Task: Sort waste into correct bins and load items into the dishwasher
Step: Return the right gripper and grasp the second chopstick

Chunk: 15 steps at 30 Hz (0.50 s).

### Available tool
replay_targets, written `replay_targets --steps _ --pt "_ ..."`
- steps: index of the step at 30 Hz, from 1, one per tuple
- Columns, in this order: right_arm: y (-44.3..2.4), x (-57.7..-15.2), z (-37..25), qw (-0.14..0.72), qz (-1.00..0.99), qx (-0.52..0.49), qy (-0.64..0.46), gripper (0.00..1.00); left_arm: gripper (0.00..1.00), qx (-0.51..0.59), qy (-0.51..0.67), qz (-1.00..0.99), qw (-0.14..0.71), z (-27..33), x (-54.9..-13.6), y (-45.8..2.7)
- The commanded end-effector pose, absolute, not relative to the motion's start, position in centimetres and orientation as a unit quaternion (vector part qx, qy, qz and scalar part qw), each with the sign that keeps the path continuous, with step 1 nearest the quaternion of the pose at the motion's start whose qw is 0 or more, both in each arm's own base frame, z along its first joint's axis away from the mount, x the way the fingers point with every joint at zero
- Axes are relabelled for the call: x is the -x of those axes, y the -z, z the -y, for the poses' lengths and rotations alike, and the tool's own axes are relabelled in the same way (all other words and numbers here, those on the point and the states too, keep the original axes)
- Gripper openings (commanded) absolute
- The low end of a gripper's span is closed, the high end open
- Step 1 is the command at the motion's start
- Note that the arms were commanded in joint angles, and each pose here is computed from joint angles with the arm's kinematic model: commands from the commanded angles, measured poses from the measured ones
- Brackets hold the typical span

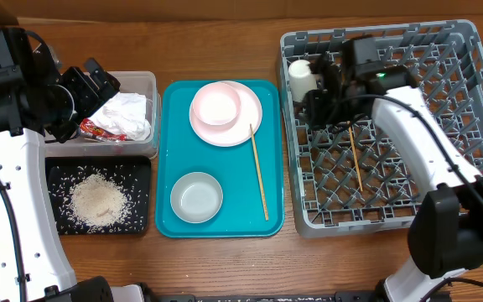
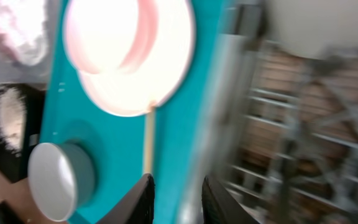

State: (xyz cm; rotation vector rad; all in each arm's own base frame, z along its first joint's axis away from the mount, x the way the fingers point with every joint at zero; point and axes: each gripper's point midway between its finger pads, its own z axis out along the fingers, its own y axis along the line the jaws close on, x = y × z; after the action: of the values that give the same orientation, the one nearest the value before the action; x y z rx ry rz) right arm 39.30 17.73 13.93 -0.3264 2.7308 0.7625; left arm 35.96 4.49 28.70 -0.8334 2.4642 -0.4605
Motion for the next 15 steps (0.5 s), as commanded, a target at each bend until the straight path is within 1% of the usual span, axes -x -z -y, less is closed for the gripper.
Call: replay_targets --steps 1,4,7,8,15 --pt "-12.9 -38.4 -20.9 0.143 -0.957 0.106 -0.227 0.33 1.00 0.299 0.174 -0.900 0.265 -4.3 -35.9 -30.0" --pt "-11.6 -37.7 -22.3 0.156 -0.968 0.123 -0.155 0.35 1.00 0.299 0.174 -0.900 0.265 -4.3 -35.9 -30.0" --pt "-10.5 -36.7 -23.7 0.160 -0.972 0.141 -0.104 0.41 1.00 0.299 0.174 -0.900 0.265 -4.3 -35.9 -30.0" --pt "-10.0 -36.4 -24.1 0.159 -0.973 0.143 -0.088 0.42 1.00 0.299 0.174 -0.900 0.265 -4.3 -35.9 -30.0" --pt "-6.8 -35.1 -25.3 0.151 -0.978 0.145 -0.017 0.48 1.00 0.299 0.174 -0.900 0.265 -4.3 -35.9 -30.0"
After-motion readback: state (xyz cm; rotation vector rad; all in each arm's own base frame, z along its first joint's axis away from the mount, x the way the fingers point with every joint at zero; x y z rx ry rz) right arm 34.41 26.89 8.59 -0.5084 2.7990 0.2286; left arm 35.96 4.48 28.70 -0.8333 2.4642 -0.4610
